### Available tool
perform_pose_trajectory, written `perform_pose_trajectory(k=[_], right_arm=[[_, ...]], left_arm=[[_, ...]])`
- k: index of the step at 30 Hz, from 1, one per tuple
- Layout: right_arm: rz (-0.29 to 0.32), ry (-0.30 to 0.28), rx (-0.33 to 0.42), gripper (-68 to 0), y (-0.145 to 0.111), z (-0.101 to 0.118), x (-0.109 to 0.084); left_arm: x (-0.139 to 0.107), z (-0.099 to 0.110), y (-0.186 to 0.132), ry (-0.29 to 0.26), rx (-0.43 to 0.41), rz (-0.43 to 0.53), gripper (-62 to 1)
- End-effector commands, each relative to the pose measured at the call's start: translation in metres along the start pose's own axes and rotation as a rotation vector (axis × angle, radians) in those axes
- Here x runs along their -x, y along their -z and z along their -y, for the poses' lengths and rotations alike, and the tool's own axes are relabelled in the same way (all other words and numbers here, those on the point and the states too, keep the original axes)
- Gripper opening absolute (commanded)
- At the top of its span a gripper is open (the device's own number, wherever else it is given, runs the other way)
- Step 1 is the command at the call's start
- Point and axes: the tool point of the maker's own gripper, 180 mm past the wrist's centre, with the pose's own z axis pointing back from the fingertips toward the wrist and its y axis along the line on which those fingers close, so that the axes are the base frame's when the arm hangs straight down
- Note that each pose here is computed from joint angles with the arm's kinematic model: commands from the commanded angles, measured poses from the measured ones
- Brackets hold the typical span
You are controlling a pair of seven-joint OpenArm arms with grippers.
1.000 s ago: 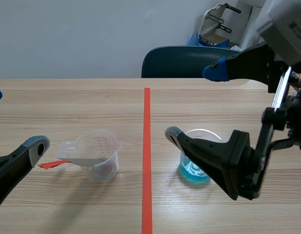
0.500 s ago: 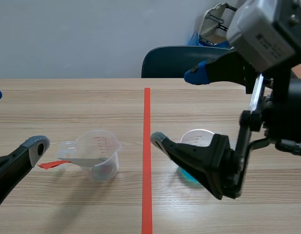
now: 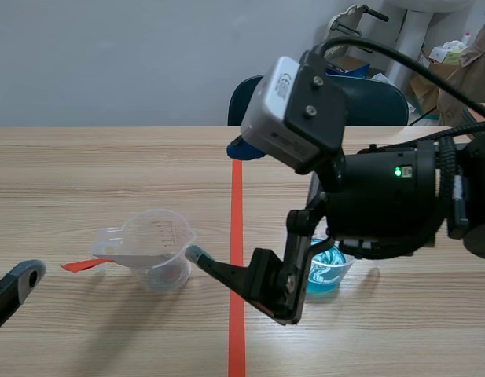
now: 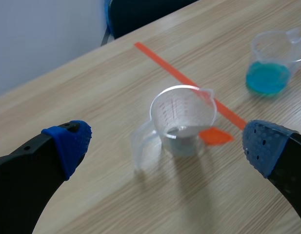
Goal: Do the redox reaction experiment
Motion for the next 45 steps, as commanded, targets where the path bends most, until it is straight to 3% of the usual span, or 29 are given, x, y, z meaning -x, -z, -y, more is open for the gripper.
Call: perform_pose_trajectory(k=[1,14,18,21,27,33,41,45], right_arm=[[0.033,-0.018,0.009,0.4,0.004,0.007,-0.009],[0.025,-0.091,-0.099,0.4,0.053,-0.018,-0.002],[0.025,-0.097,-0.130,0.4,0.068,-0.027,0.000],[0.027,-0.115,-0.156,0.4,0.080,-0.034,-0.001],[0.038,-0.119,-0.180,0.4,0.104,-0.043,-0.005],[0.046,-0.119,-0.158,0.4,0.123,-0.040,-0.009],[0.040,-0.147,-0.153,0.4,0.127,-0.040,-0.009],[0.040,-0.147,-0.152,-9.6,0.127,-0.040,-0.009]], left_arm=[[0.002,0.005,-0.008,-0.030,0.004,0.013,1.4],[0.053,0.027,-0.067,-0.147,0.002,-0.143,1.4],[0.062,0.022,-0.077,-0.191,-0.061,-0.170,1.4],[0.065,0.019,-0.081,-0.195,-0.103,-0.174,1.4],[0.065,0.019,-0.081,-0.198,-0.110,-0.175,1.4],[0.065,0.019,-0.081,-0.197,-0.110,-0.174,1.4],[0.066,0.019,-0.081,-0.197,-0.109,-0.178,1.4],[0.066,0.019,-0.081,-0.197,-0.109,-0.178,1.4]])
